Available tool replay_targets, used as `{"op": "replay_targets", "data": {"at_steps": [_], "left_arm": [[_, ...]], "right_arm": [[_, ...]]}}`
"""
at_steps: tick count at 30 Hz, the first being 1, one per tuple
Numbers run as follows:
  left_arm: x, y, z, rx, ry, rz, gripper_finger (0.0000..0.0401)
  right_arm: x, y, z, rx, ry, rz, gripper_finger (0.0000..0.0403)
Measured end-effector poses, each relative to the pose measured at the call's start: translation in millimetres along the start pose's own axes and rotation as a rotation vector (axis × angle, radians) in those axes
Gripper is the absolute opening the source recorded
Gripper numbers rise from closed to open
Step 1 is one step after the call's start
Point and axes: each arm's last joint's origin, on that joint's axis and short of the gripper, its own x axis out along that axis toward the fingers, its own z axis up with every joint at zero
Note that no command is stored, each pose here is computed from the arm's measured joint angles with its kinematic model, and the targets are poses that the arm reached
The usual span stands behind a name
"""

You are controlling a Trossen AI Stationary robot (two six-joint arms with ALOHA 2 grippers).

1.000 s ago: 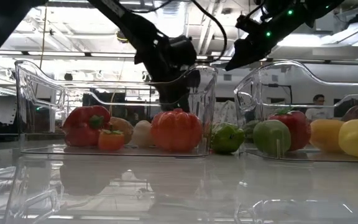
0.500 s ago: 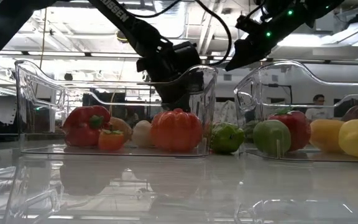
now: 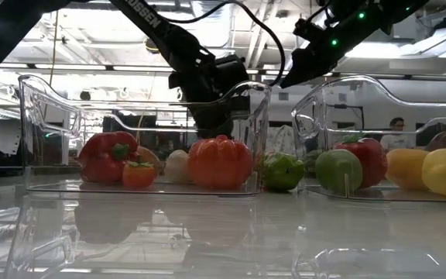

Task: Sort produce into baskets
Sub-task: Put the lime into the right transparent bin

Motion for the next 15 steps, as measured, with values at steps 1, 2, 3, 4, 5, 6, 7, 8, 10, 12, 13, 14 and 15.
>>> {"op": "replay_targets", "data": {"at_steps": [1,2,3,4,5,6,7,8,10,12,13,14,15], "left_arm": [[1,0,0,0.000,0.002,0.000,0.0205],[2,0,0,0.006,0.000,-0.002,0.0195],[2,0,0,0.011,0.001,-0.002,0.0186],[2,0,0,0.016,0.002,0.001,0.0178],[2,0,0,0.018,0.003,0.003,0.0173],[1,0,0,0.019,0.003,0.006,0.0169],[0,0,1,0.020,0.000,0.008,0.0168],[-1,0,1,0.021,0.000,0.014,0.0168],[-6,-1,6,0.023,-0.007,0.020,0.0172],[-17,-2,15,0.040,-0.043,0.031,0.0173],[-25,-3,22,0.054,-0.065,0.043,0.0174],[-34,-5,28,0.066,-0.087,0.060,0.0174],[-40,-6,32,0.073,-0.098,0.080,0.0174]], "right_arm": [[0,0,0,0.000,0.000,0.000,0.0312],[0,0,0,0.000,0.000,0.000,0.0312],[0,0,0,0.000,-0.001,0.000,0.0312],[0,0,0,0.000,-0.001,0.000,0.0312],[0,0,0,0.000,-0.001,0.000,0.0312],[0,0,0,-0.001,-0.001,0.000,0.0312],[0,0,0,-0.003,-0.001,-0.001,0.0312],[0,0,0,-0.003,-0.001,0.000,0.0312],[0,0,0,-0.008,0.000,-0.005,0.0312],[-2,-1,-1,-0.022,0.011,-0.013,0.0312],[-5,-2,-1,-0.031,0.016,-0.018,0.0312],[-10,-4,-1,-0.034,0.021,-0.027,0.0312],[-15,-7,0,-0.026,0.019,-0.050,0.0312]]}}
